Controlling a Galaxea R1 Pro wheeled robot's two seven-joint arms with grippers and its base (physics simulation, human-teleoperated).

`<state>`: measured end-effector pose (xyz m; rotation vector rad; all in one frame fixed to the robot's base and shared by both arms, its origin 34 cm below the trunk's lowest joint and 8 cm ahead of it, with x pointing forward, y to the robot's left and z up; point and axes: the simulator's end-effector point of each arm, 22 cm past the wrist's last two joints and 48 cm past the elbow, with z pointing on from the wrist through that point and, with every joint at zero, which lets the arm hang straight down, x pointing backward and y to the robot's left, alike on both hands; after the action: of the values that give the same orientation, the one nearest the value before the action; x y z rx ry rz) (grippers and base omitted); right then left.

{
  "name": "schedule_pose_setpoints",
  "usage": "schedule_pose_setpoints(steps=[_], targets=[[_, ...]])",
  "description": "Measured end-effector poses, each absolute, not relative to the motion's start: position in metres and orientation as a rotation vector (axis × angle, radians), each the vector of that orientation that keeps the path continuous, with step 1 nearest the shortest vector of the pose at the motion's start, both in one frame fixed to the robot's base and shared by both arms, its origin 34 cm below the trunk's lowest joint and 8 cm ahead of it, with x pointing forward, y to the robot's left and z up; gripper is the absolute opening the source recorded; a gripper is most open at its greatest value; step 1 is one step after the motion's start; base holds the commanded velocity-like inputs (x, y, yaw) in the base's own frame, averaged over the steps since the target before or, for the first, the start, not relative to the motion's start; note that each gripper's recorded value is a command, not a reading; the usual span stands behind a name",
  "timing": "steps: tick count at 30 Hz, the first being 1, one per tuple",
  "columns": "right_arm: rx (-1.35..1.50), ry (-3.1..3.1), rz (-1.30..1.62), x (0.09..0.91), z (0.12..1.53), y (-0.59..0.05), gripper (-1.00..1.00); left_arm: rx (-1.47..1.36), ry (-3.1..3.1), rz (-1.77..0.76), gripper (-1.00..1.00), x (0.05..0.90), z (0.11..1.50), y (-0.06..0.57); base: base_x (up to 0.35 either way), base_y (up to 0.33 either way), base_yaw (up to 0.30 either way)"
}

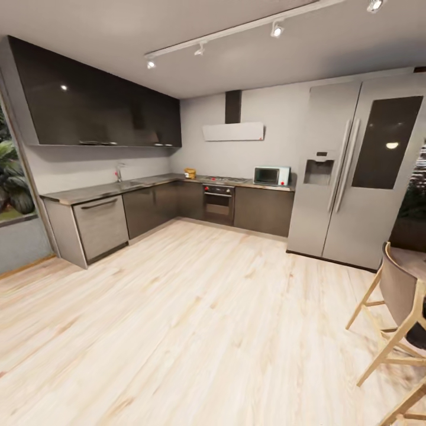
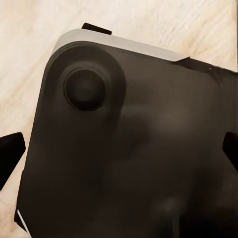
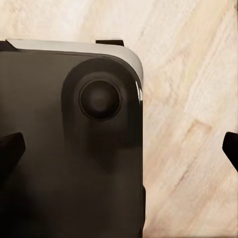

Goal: In the kitchen, take the popcorn bag from the countertop, put it into the microwave, and heat it until the popcorn is cooked so the cooked popcorn ends up inside the bag.

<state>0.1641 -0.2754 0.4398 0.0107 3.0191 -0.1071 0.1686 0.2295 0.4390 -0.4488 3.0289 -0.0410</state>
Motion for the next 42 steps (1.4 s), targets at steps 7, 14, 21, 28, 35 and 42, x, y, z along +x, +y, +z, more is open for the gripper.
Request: schedule_pose_setpoints(steps=[7,14,21,28,35,42], targets=[[0.01,3.015,-0.114,0.1654,0.44,-0.2764,1.0,-0.444,3.029,-0.045,1.0,0.1689,0.4391,0.2285,0.032,0.0,-0.248],[-0.022,3.012,-0.108,0.1662,0.4401,-0.2752,1.0,-0.425,3.047,-0.048,1.0,0.165,0.439,0.2271,0.318,0.0,-0.004],[-0.021,3.012,-0.108,0.1663,0.4401,-0.2753,1.0,-0.428,3.051,-0.046,1.0,0.1635,0.4389,0.2278,0.325,0.0,0.0],[-0.01,3.011,-0.109,0.1664,0.4402,-0.2756,1.0,-0.429,3.051,-0.044,1.0,0.1635,0.4388,0.2285,0.325,0.0,0.0],[-0.021,3.022,-0.103,0.164,0.4398,-0.2723,1.0,-0.429,3.051,-0.046,1.0,0.1635,0.4388,0.2283,0.325,0.0,0.0],[-0.015,3.025,-0.108,0.1632,0.4397,-0.2747,1.0,-0.429,3.051,-0.048,1.0,0.1635,0.4389,0.2272,0.325,0.0,0.0]])
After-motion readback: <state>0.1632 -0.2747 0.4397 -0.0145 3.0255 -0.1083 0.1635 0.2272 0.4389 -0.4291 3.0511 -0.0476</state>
